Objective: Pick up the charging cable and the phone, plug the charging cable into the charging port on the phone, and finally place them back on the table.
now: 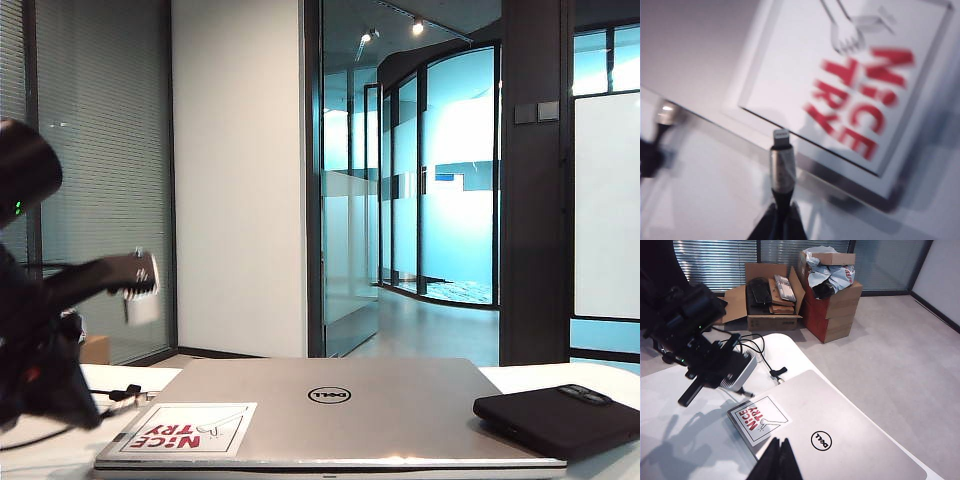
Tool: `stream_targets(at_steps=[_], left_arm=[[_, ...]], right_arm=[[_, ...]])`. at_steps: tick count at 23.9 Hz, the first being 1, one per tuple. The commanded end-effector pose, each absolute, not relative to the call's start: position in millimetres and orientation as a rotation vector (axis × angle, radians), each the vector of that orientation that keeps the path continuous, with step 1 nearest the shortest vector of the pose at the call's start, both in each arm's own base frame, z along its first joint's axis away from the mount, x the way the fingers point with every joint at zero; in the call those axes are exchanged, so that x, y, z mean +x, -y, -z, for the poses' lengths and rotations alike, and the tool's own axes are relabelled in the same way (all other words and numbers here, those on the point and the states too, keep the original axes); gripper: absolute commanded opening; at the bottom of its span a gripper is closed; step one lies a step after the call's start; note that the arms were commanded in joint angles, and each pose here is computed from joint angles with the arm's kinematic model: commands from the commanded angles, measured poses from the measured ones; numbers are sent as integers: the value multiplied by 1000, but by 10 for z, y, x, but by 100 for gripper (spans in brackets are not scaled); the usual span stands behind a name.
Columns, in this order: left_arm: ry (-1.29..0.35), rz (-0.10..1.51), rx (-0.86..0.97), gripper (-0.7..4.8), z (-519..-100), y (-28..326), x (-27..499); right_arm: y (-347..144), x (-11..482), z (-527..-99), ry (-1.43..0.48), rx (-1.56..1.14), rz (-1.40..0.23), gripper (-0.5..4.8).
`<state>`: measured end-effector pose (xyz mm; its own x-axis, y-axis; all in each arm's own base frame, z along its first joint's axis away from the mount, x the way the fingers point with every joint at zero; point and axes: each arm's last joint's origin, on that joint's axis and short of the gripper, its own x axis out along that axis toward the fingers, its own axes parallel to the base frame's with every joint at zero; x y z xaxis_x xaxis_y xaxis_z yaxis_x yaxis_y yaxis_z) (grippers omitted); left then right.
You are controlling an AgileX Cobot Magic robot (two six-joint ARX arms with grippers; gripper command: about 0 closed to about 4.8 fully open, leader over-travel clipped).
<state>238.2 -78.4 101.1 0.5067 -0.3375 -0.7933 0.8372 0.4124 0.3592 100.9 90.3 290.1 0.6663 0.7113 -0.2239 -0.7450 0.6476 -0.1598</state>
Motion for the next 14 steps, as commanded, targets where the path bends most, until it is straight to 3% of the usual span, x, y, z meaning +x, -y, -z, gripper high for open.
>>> stream_targets(at_steps=[1, 14], left_arm=[[-713, 779, 740, -6, -1140, 797, 2408], [-752, 586, 306, -6, -1631, 812, 2425]], right_arm=[[-902, 1008, -2953, -112, -239, -828, -1], [-887, 1026, -2951, -146, -177, -743, -1]])
